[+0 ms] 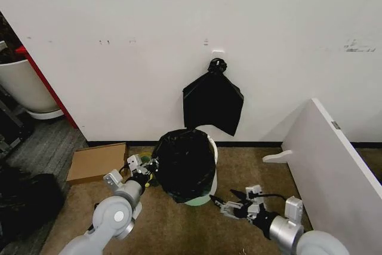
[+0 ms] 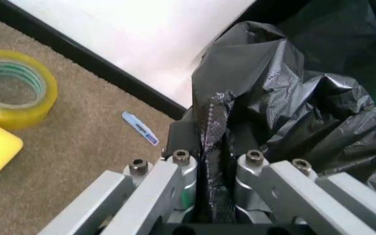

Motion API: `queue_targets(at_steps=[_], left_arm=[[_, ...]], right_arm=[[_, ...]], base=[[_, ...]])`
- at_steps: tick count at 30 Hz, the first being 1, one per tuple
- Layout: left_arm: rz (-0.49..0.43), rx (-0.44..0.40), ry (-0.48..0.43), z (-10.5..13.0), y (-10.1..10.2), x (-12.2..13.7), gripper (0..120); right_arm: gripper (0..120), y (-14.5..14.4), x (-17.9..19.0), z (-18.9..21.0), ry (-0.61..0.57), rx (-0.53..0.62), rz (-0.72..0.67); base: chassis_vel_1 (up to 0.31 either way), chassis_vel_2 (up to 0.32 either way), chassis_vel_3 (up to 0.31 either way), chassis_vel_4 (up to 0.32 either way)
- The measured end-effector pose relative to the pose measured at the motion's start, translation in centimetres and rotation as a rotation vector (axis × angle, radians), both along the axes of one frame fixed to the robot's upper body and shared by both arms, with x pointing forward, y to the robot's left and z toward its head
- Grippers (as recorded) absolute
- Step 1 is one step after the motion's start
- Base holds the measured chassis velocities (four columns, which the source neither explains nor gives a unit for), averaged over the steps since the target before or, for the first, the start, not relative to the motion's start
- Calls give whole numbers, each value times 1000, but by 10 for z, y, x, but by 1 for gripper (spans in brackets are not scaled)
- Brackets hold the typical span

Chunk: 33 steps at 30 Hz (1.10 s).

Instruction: Place the garbage bag over the trash bin.

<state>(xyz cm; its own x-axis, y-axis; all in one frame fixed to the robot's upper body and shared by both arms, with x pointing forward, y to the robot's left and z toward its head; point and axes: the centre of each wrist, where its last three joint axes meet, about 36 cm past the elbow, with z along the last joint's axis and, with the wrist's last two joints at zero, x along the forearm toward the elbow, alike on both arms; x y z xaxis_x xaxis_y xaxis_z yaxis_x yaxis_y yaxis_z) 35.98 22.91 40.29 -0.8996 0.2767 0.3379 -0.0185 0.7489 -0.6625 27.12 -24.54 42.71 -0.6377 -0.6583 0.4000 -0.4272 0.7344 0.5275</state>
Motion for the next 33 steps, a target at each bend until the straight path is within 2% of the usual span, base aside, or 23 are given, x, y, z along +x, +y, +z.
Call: queue_targets(at_steps=[4,7,11,13,19,21,25,27,31,33], left_arm=[[-8,-7,3,1,-3,-3,4],[-8,-9,6,1,-4,-4,4],[-11,-12,7,1,-6,-7,4],[-11,-12,6,1,-6,-7,4],[-14,-14,3,3,-7,-9,4],[-14,-14,4,3,-7,-9,4],[-13,-13,4,3,-8,-9,4],[-13,-13,4,3,-8,-9,4],[-11,-10,7,3,-8,-9,4],[-12,-8,8,3,-8,-9,4]], right_arm=[[100,3,3,-4,5,5,7],[94,4,4,-6,13,13,13],[77,8,4,-13,25,14,23],[73,8,4,-15,27,12,24],[48,8,6,-20,28,8,21],[45,8,6,-20,28,8,20],[25,8,6,-21,30,3,9],[25,8,6,-21,30,3,9],[4,10,4,-23,35,8,-16],[0,10,3,-24,34,11,-19]], base=[[0,0,0,0],[0,0,0,0],[0,0,0,0],[0,0,0,0],[0,0,0,0],[0,0,0,0],[0,0,0,0],[0,0,0,0],[0,0,0,0],[0,0,0,0]])
